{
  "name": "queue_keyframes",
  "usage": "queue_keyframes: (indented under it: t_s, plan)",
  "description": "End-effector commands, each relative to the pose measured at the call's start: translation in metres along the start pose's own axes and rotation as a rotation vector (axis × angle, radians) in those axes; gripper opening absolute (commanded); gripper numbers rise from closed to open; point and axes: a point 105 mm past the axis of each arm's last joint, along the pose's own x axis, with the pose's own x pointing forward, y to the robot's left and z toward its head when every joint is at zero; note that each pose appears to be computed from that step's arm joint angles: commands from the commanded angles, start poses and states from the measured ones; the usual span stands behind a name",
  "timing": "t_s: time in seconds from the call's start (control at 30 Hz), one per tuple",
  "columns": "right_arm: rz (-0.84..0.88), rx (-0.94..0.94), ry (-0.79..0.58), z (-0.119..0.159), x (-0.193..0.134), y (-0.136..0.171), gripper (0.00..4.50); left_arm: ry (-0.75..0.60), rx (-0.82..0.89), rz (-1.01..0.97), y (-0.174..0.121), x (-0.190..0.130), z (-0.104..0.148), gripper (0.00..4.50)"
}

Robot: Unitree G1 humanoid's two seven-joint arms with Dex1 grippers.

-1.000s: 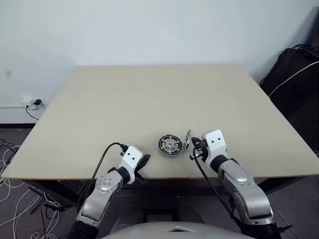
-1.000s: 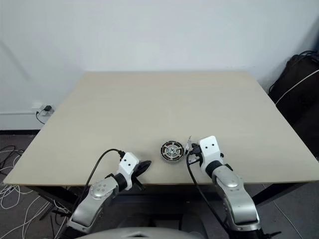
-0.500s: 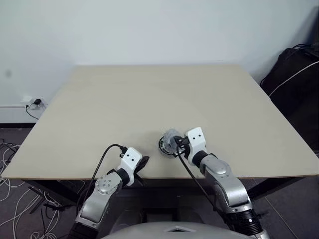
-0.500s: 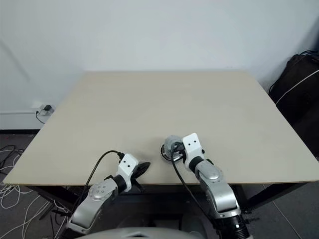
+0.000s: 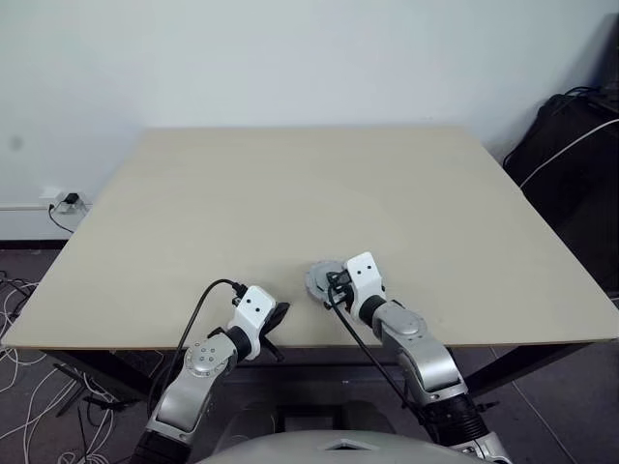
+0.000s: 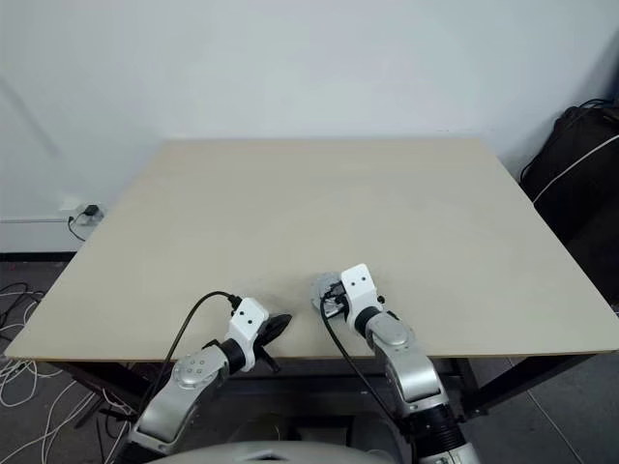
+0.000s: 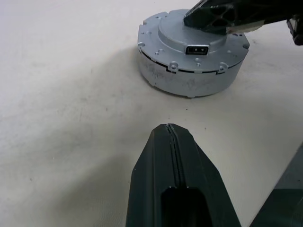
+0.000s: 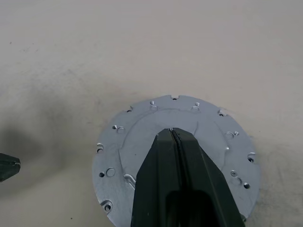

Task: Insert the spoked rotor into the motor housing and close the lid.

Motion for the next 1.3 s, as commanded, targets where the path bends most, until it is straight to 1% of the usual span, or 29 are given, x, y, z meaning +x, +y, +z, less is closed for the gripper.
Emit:
queue_keyframes:
  t_s: [0.03, 0.1, 0.23, 0.27, 0.3, 0.4, 0.5, 0.63, 0.67, 0.7, 1.0, 1.27, 1.3]
  plan:
    - [0.021, 0.021, 0.019, 0.001, 0.001, 0.003, 0.03, -0.059, 0.036, 0.008, 0.003, -0.001, 0.019, 0.00]
    - [0.031, 0.030, 0.014, 0.005, -0.001, 0.004, 0.03, -0.059, 0.035, 0.008, 0.003, -0.001, 0.019, 0.00]
    - [0.068, -0.030, -0.064, 0.025, -0.010, 0.002, 0.03, -0.060, 0.033, 0.008, 0.003, -0.001, 0.018, 0.00]
    - [0.075, -0.041, -0.084, 0.029, -0.012, 0.001, 0.41, -0.059, 0.032, 0.008, 0.003, -0.001, 0.018, 0.00]
    - [0.079, -0.051, -0.097, 0.032, -0.014, 0.000, 0.60, -0.059, 0.032, 0.008, 0.003, -0.001, 0.018, 0.00]
    - [0.055, -0.080, -0.096, 0.036, -0.017, -0.010, 1.56, -0.058, 0.034, 0.009, 0.003, 0.000, 0.018, 0.00]
    - [0.059, -0.092, -0.087, 0.035, -0.017, -0.015, 2.61, -0.054, 0.041, 0.004, 0.002, 0.000, 0.017, 0.00]
    - [0.078, -0.097, -0.073, 0.033, -0.014, -0.016, 3.85, -0.054, 0.045, 0.001, 0.001, 0.001, 0.017, 0.00]
    - [0.082, -0.099, -0.066, 0.031, -0.013, -0.015, 4.25, -0.055, 0.045, 0.000, 0.001, 0.001, 0.017, 0.00]
    - [0.084, -0.100, -0.061, 0.030, -0.012, -0.015, 4.47, -0.056, 0.045, -0.001, 0.000, 0.001, 0.017, 0.00]
    - [0.133, -0.085, -0.020, 0.019, 0.003, -0.007, 4.47, -0.062, 0.045, -0.001, 0.000, 0.001, 0.018, 0.00]
    - [0.133, -0.109, 0.006, 0.014, 0.008, -0.011, 4.47, -0.065, 0.044, 0.009, 0.002, 0.000, 0.018, 0.00]
    - [0.131, -0.109, 0.006, 0.014, 0.007, -0.012, 4.10, -0.065, 0.044, 0.011, 0.002, 0.000, 0.018, 0.00]
